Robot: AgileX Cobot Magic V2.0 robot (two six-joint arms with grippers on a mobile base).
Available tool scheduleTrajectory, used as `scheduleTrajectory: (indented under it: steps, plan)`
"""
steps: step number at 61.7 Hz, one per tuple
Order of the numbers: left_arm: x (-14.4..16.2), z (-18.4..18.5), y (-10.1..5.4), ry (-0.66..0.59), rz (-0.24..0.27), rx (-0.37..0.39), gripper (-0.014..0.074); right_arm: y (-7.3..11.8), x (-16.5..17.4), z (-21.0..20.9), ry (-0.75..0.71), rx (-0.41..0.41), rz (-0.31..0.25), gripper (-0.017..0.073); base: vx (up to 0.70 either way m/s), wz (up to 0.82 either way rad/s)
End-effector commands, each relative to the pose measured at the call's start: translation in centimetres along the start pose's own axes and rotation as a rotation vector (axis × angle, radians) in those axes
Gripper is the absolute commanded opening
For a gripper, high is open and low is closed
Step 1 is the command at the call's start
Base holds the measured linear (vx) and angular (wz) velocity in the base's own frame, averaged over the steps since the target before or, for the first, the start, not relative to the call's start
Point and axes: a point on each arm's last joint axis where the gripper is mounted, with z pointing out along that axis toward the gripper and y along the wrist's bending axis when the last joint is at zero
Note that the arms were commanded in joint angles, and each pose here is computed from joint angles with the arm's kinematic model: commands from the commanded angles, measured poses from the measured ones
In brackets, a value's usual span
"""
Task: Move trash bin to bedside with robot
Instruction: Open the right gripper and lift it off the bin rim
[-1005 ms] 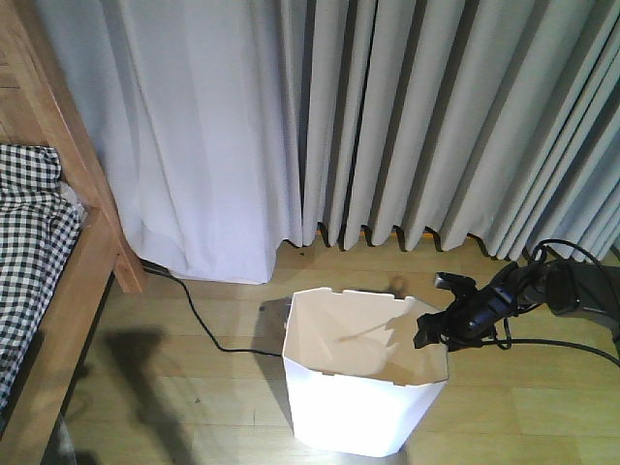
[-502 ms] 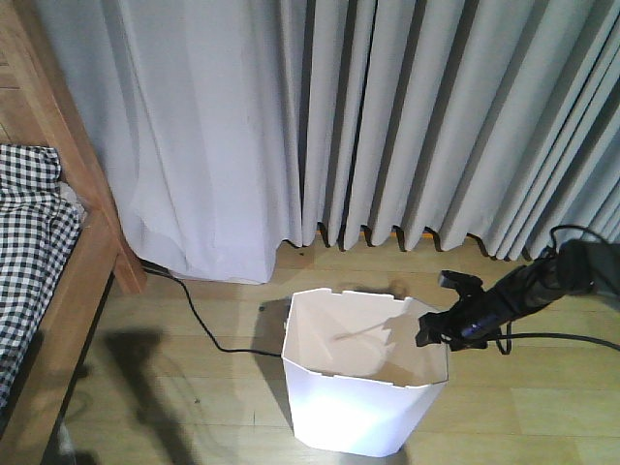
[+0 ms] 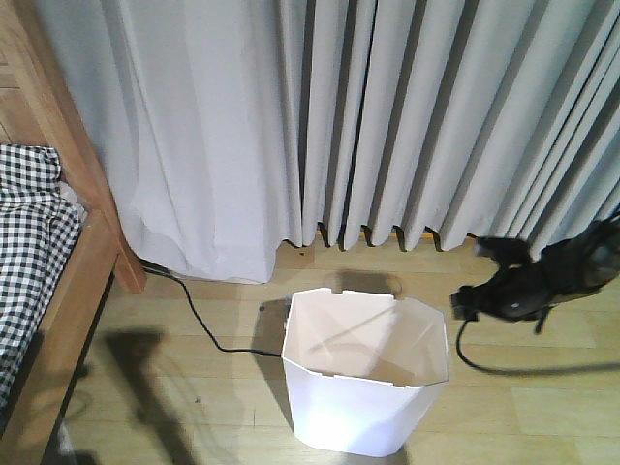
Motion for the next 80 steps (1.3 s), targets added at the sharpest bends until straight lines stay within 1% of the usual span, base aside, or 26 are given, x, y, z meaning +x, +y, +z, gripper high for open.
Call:
scheduleTrajectory:
  steps: [1,5,12,19,23,30,33,36,42,49,58,65,73,80]
  plan:
    - [-0.1,0.0,0.0,-0.065,-0.007,0.004,-0.0006,0.3,-1.8,-5.4,-0.113,0.057,-0.029,0.0566,0.00,0.00]
    - [-0.1,0.0,0.0,-0.065,-0.007,0.004,-0.0006,0.7,-1.9,-7.8,-0.154,0.080,-0.027,0.0566,0.00,0.00]
    - [-0.1,0.0,0.0,-0.065,-0.007,0.004,-0.0006,1.4,-2.1,-12.6,-0.250,0.126,-0.041,0.0566,0.00,0.00]
    - [-0.1,0.0,0.0,-0.065,-0.007,0.004,-0.0006,2.2,-1.8,-17.6,-0.367,0.193,-0.053,0.0566,0.00,0.00]
    - [-0.1,0.0,0.0,-0.065,-0.007,0.004,-0.0006,2.5,-1.6,-20.3,-0.439,0.234,-0.046,0.0566,0.00,0.00]
    - [-0.1,0.0,0.0,-0.065,-0.007,0.004,-0.0006,3.3,-1.2,-24.3,-0.563,0.267,-0.025,0.0566,0.00,0.00]
    - [-0.1,0.0,0.0,-0.065,-0.007,0.004,-0.0006,3.7,-0.9,-25.9,-0.614,0.274,-0.016,0.0566,0.00,0.00]
    - [-0.1,0.0,0.0,-0.065,-0.007,0.004,-0.0006,4.0,-0.6,-27.5,-0.663,0.282,-0.021,0.0566,0.00,0.00]
    - [-0.1,0.0,0.0,-0.065,-0.007,0.004,-0.0006,4.9,0.3,-30.4,-0.763,0.281,-0.005,0.0566,0.00,0.00]
    - [-0.1,0.0,0.0,-0.065,-0.007,0.004,-0.0006,6.0,2.4,-33.4,-0.876,0.281,0.002,0.0566,0.00,0.00]
    - [-0.1,0.0,0.0,-0.065,-0.007,0.004,-0.0006,7.5,6.4,-36.3,-1.014,0.299,-0.018,0.0566,0.00,0.00]
    - [-0.1,0.0,0.0,-0.065,-0.007,0.004,-0.0006,8.5,9.9,-37.3,-1.107,0.308,-0.031,0.0566,0.00,0.00]
    - [-0.1,0.0,0.0,-0.065,-0.007,0.004,-0.0006,9.2,13.8,-36.8,-1.189,0.315,-0.041,0.0566,0.00,0.00]
    - [-0.1,0.0,0.0,-0.065,-0.007,0.004,-0.0006,9.5,16.2,-35.8,-1.236,0.323,-0.052,0.0566,0.00,0.00]
